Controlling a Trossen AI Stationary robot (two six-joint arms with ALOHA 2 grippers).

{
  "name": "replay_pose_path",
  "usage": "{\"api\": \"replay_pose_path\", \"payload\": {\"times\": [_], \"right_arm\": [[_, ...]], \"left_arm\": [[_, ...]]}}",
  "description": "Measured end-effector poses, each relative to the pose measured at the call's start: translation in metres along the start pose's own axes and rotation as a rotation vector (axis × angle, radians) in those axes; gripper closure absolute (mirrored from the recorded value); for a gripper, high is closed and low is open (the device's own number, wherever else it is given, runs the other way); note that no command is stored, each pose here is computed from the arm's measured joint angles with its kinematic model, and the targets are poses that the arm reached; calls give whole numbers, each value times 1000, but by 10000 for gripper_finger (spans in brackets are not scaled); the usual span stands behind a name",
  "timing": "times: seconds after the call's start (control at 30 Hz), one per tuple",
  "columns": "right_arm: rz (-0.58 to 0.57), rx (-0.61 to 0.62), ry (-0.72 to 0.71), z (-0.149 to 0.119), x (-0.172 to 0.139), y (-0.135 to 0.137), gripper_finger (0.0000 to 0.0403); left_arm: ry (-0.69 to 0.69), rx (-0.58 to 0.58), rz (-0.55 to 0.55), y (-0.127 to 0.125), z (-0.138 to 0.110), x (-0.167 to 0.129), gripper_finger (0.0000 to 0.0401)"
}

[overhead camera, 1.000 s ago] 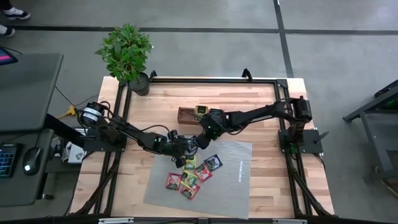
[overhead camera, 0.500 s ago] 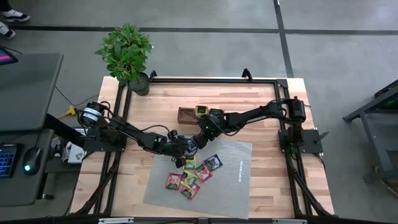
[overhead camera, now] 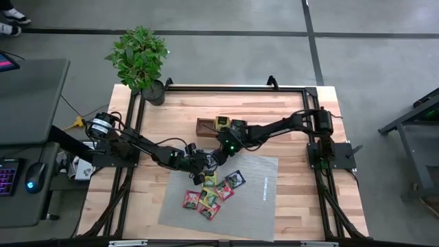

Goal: Pick & Place Tea
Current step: Put the violet tea bag into the right section of the wooden organizer

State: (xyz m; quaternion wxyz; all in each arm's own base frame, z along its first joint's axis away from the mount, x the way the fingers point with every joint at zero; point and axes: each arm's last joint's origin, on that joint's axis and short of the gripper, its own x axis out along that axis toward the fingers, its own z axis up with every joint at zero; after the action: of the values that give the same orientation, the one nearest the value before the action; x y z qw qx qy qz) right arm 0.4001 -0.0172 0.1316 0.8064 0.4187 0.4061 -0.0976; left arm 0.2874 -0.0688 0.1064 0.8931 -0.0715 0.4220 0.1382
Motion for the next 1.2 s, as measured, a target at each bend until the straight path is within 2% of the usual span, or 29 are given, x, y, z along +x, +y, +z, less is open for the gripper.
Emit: {"api": "replay_pose_path", "payload": {"times": [0.2,0.57,0.77,1.0,1.2], "right_arm": [[-69,-10,22,-4,0,-5,231],[-15,-29,18,-4,1,1,241],[-15,-48,22,-4,1,1,287],[-4,-76,30,-3,0,0,386],[2,-94,38,-3,0,0,397]], "left_arm": [[2,1,-2,0,0,0,400],[2,4,-2,0,0,0,400],[2,4,-2,0,0,0,400],[3,4,-4,0,0,0,400],[7,4,-10,0,0,0,400]]}}
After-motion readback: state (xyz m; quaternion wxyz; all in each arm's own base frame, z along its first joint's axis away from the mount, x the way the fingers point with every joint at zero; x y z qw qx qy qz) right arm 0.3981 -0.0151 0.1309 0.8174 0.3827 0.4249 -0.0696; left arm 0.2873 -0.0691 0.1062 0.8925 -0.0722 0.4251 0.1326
